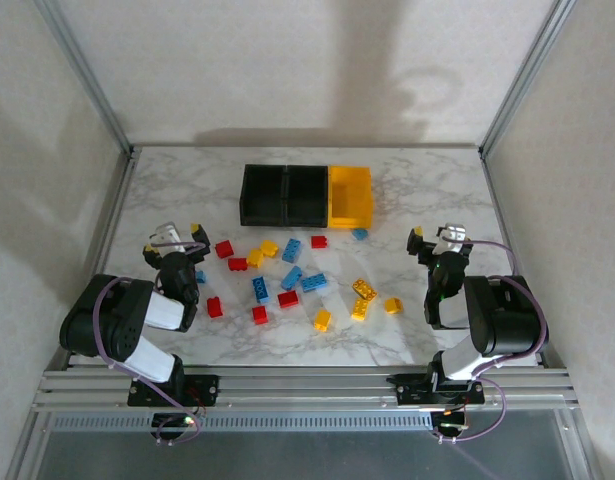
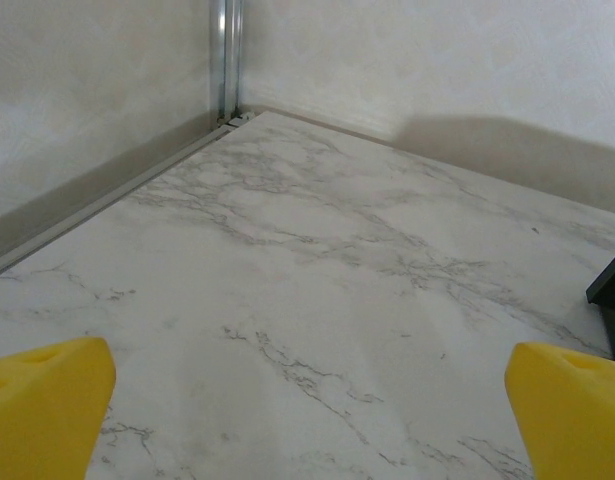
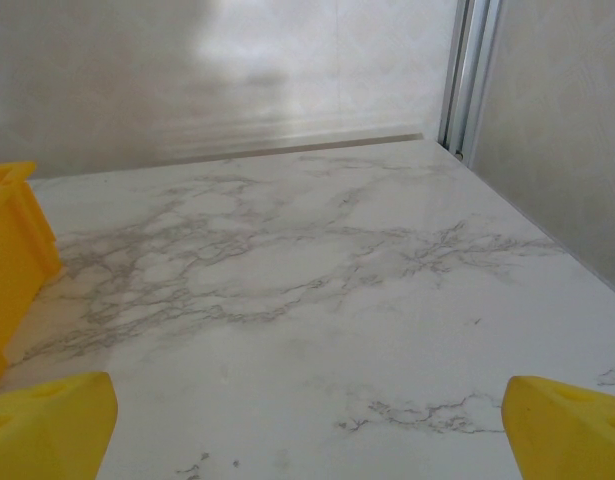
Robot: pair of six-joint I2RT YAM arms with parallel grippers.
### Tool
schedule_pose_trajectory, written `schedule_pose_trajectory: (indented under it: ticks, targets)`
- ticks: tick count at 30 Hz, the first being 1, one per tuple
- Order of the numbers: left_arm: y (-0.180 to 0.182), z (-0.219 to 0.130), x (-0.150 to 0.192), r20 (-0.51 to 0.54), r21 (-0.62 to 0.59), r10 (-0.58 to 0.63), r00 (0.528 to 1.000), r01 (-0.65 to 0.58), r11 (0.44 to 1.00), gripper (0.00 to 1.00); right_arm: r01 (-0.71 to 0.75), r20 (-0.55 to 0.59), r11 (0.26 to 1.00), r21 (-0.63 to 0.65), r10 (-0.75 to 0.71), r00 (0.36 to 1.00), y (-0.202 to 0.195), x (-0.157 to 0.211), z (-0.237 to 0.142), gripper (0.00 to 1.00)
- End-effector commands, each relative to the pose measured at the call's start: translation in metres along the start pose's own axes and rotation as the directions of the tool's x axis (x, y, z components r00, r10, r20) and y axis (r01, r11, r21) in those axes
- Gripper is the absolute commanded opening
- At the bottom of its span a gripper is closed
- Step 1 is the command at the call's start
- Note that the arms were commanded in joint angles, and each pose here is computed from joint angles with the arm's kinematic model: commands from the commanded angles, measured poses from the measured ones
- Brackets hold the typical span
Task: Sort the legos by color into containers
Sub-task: Pick up the lego from the center of the table.
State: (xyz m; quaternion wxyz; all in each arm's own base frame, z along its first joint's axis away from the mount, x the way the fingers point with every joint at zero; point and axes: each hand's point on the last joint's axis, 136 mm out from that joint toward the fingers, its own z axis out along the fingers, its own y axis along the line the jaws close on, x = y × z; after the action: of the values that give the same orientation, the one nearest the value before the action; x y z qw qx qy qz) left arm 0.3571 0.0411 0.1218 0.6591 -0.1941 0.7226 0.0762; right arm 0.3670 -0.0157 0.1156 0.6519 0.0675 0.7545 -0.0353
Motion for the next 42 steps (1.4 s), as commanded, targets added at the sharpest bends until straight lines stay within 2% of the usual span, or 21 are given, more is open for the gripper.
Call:
schedule_pose_trajectory:
  ticks: [1, 3, 6, 10, 14, 15, 16, 17, 19, 20, 22, 24, 27, 29, 32, 34, 37, 42]
  targets:
    - [-0.002, 0.001, -0.016, 0.057, 0.008, -0.026, 0.998, 0.026, 1.000, 0.99, -0.014, 0.016, 1.000, 0.013, 0.013, 1.000, 0.000, -0.025, 0.010, 0.99]
    - [-0.007, 0.001, -0.022, 0.048, 0.031, -0.017, 0.999, 0.016, 0.999, 0.99, 0.003, -0.016, 1.000, -0.012, -0.004, 1.000, 0.007, -0.037, 0.019, 0.99]
    - [-0.015, 0.010, -0.037, 0.003, -0.001, 0.015, 1.000, -0.015, 1.000, 0.99, -0.028, 0.028, 0.999, -0.037, 0.029, 0.999, 0.011, -0.064, 0.013, 0.99]
    - [-0.029, 0.007, -0.077, 0.063, 0.055, -0.030, 0.998, 0.026, 0.998, 0.99, -0.105, 0.082, 0.989, -0.100, 0.114, 0.990, 0.021, -0.102, 0.005, 0.99]
    - [-0.036, 0.008, -0.115, 0.066, 0.072, -0.211, 0.975, 0.207, 0.976, 0.99, -0.261, 0.076, 0.952, -0.163, 0.276, 0.958, 0.030, -0.137, -0.001, 0.99]
    - [-0.026, 0.011, -0.118, 0.050, 0.001, -0.326, 0.944, 0.326, 0.945, 0.99, -0.370, 0.035, 0.918, -0.140, 0.378, 0.925, 0.027, -0.137, -0.001, 0.99]
    - [-0.010, 0.013, -0.112, 0.030, -0.125, -0.426, 0.904, 0.427, 0.896, 1.00, -0.501, -0.043, 0.864, -0.045, 0.499, 0.865, 0.018, -0.123, 0.001, 0.99]
    - [-0.005, 0.017, -0.109, 0.004, -0.165, -0.459, 0.889, 0.453, 0.876, 1.00, -0.557, -0.091, 0.830, 0.005, 0.555, 0.827, 0.016, -0.116, 0.004, 0.99]
    - [-0.022, 0.026, -0.101, -0.122, -0.081, -0.479, 0.869, 0.473, 0.878, 1.00, -0.529, -0.210, 0.840, -0.115, 0.500, 0.840, 0.043, -0.116, 0.010, 0.98]
    - [-0.030, 0.026, -0.098, -0.158, -0.046, -0.490, 0.858, 0.489, 0.871, 1.00, -0.542, -0.253, 0.829, -0.137, 0.499, 0.829, 0.051, -0.114, 0.012, 0.97]
    - [-0.046, 0.019, -0.092, -0.234, 0.033, -0.487, 0.841, 0.508, 0.861, 0.99, -0.557, -0.301, 0.806, -0.202, 0.490, 0.818, 0.066, -0.114, 0.010, 0.92]
    - [-0.058, 0.010, -0.091, -0.289, 0.087, -0.491, 0.822, 0.533, 0.841, 0.99, -0.580, -0.324, 0.788, -0.207, 0.504, 0.800, 0.070, -0.114, 0.005, 0.93]
    - [-0.073, -0.004, -0.082, -0.402, 0.139, -0.431, 0.808, 0.519, 0.843, 1.00, -0.580, -0.425, 0.791, -0.196, 0.464, 0.777, 0.079, -0.110, -0.001, 0.92]
    - [-0.083, -0.015, -0.076, -0.470, 0.175, -0.384, 0.795, 0.510, 0.842, 0.99, -0.548, -0.496, 0.817, -0.181, 0.405, 0.768, 0.089, -0.101, -0.006, 0.87]
    - [-0.100, -0.040, -0.066, -0.566, 0.248, -0.321, 0.760, 0.528, 0.812, 0.99, -0.463, -0.577, 0.874, -0.149, 0.303, 0.758, 0.101, -0.080, -0.018, 0.84]
    - [-0.108, -0.057, -0.060, -0.606, 0.280, -0.290, 0.741, 0.540, 0.794, 0.98, -0.416, -0.639, 0.897, -0.148, 0.234, 0.733, 0.109, -0.061, -0.027, 0.79]
    - [-0.121, -0.083, -0.054, -0.647, 0.325, -0.244, 0.722, 0.551, 0.769, 0.96, -0.362, -0.737, 0.925, -0.120, 0.161, 0.656, 0.119, -0.024, -0.041, 0.72]
    - [-0.136, -0.116, -0.035, -0.685, 0.345, -0.197, 0.702, 0.551, 0.760, 0.95, -0.273, -0.806, 0.953, -0.129, 0.060, 0.589, 0.128, 0.021, -0.068, 0.75]
